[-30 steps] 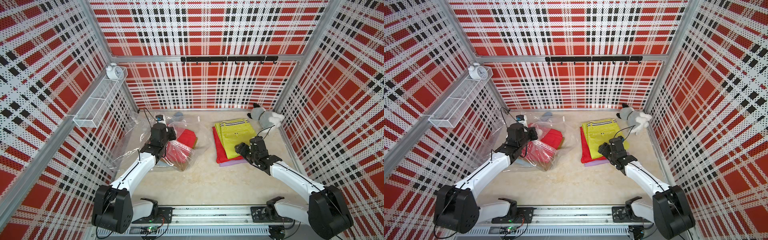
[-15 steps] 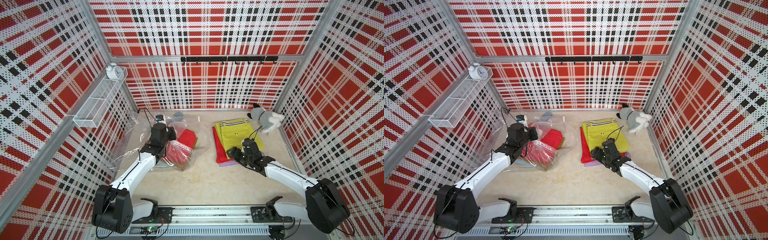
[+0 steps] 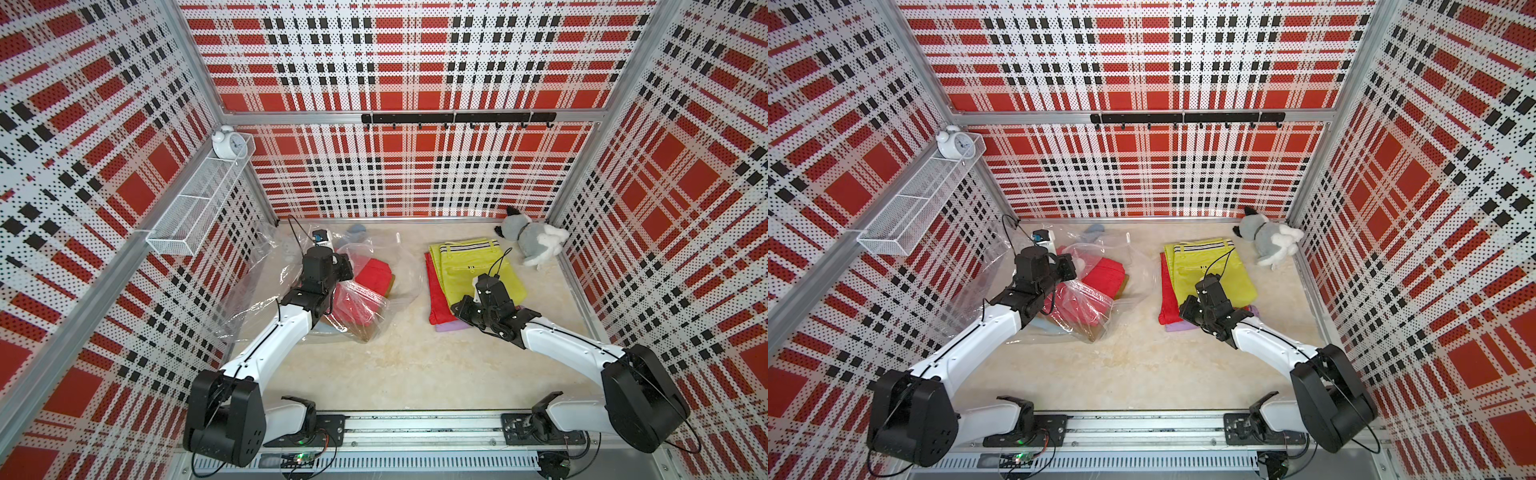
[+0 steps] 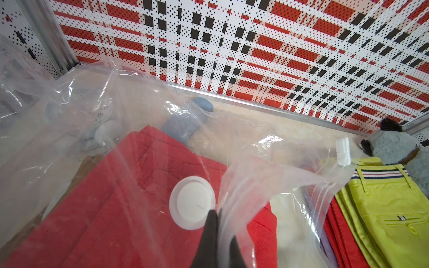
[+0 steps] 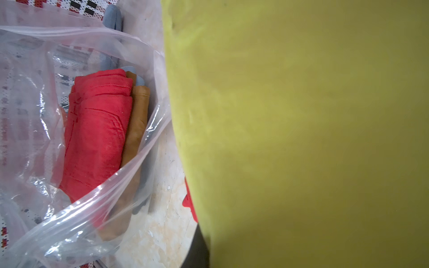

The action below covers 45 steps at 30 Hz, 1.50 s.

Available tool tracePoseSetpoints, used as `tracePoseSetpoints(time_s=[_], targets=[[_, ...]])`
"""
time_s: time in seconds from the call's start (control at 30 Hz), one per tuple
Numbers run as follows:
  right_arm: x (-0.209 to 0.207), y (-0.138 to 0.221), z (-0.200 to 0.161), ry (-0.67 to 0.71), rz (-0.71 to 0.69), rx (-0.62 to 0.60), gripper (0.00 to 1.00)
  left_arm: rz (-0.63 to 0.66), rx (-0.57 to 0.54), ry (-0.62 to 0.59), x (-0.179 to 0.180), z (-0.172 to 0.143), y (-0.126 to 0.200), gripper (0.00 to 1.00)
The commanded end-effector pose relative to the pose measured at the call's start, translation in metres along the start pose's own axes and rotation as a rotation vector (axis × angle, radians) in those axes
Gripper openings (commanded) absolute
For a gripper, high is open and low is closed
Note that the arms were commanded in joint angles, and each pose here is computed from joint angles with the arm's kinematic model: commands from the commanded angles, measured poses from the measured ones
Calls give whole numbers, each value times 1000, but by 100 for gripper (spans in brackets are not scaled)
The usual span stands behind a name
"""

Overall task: Take the trousers out of the vacuum bag
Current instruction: Place the trousers at the center of the board.

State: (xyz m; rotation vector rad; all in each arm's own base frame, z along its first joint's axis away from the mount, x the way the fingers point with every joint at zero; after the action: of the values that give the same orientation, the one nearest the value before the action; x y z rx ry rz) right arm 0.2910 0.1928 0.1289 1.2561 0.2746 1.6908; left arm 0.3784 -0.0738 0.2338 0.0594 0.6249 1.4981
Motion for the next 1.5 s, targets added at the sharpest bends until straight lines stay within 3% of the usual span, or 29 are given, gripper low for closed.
tracePoseSetpoints(time_s=[0.0, 0.53, 0.87, 0.97, 1.2, 1.33, 1.47], targets=[[35, 11, 21, 52, 90, -49, 2, -13, -31, -7, -7, 13, 2, 0], [90, 42, 67, 118, 189, -141, 3, -9, -35, -12, -4, 14, 3, 0], [75, 13, 34, 48, 191, -21, 8, 0, -30, -14, -2, 11, 3, 0], [65, 1, 13, 39, 173, 62, 16, 0, -29, -14, -2, 11, 2, 0], [46, -10, -28, 144, 119, 275, 56, -2, -21, -13, -2, 9, -1, 0], [46, 4, -33, 259, 92, 332, 63, -7, -18, -12, -3, 10, -2, 0], [56, 29, -25, 364, 103, 309, 67, -7, -26, -11, -4, 13, -1, 0]])
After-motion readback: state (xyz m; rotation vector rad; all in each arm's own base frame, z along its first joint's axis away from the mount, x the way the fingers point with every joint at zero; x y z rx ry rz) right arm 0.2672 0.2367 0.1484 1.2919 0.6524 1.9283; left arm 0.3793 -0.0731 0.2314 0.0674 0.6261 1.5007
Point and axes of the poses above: each gripper's point midway between its finger pads, its own y axis back along the fingers, its own x axis along the line the jaws close on, z = x × y, the point moved 3 cm from there along y, back along the fingers, and after that the axes turned 5 degrees about y, right-handed, at the moved point
